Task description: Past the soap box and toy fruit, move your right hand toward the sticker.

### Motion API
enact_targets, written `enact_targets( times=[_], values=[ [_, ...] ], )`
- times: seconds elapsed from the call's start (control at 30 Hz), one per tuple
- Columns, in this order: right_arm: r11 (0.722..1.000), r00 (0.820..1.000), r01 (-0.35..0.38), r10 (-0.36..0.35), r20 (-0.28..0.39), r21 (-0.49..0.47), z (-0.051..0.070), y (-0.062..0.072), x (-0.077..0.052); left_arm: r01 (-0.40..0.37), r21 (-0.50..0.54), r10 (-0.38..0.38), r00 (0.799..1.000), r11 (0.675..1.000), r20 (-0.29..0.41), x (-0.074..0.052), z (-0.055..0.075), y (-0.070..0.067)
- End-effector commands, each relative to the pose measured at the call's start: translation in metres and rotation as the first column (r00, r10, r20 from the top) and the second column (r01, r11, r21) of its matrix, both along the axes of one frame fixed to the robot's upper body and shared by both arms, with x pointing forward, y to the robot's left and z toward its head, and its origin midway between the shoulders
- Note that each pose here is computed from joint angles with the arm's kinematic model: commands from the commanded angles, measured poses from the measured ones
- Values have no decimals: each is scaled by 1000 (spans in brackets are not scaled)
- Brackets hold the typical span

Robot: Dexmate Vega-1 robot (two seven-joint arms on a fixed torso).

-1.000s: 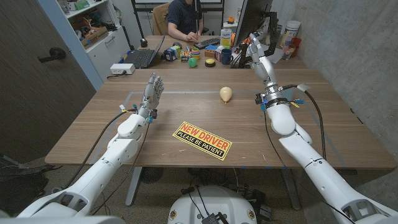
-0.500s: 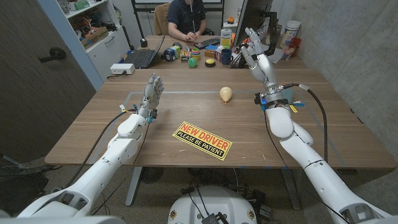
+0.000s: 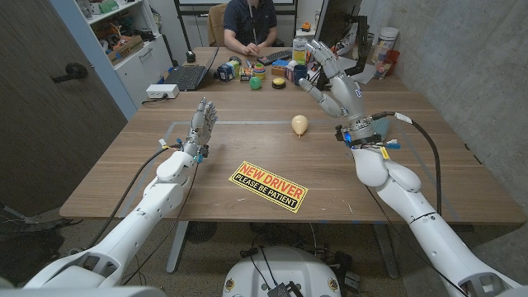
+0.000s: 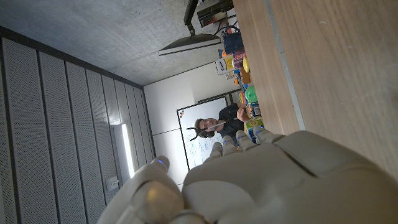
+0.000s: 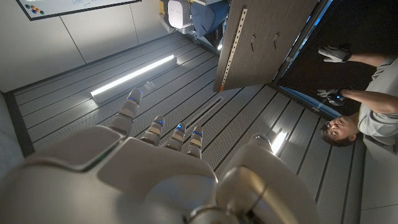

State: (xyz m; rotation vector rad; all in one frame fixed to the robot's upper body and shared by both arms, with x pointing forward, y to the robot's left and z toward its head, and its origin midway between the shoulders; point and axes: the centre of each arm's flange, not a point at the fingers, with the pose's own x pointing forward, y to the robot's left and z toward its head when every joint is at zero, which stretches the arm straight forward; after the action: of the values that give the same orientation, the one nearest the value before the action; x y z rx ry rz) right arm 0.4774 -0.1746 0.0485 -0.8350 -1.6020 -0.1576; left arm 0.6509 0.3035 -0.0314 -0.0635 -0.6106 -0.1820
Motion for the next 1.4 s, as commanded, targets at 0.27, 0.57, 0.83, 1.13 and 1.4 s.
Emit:
enact_targets(
  times=[0.27,0.57,0.83,1.13,1.4],
  values=[
    [965,997,70,-71,8,-254,-7,33,5,-9,-2,9,1000,1000,-7,2,-1,0],
    [933,995,85,-100,-25,-350,-19,46,12,-3,3,3,1000,1000,-15,5,0,-1],
    [895,989,107,-139,-42,-433,-36,62,21,2,6,-2,1000,1000,-19,7,-1,-3],
    [853,984,100,-162,-78,-512,-55,80,39,-2,8,2,1000,1000,-21,4,-3,-3],
    [809,980,84,-174,-101,-582,-74,94,54,-13,13,13,1000,1000,-22,-2,-5,1]
  ],
)
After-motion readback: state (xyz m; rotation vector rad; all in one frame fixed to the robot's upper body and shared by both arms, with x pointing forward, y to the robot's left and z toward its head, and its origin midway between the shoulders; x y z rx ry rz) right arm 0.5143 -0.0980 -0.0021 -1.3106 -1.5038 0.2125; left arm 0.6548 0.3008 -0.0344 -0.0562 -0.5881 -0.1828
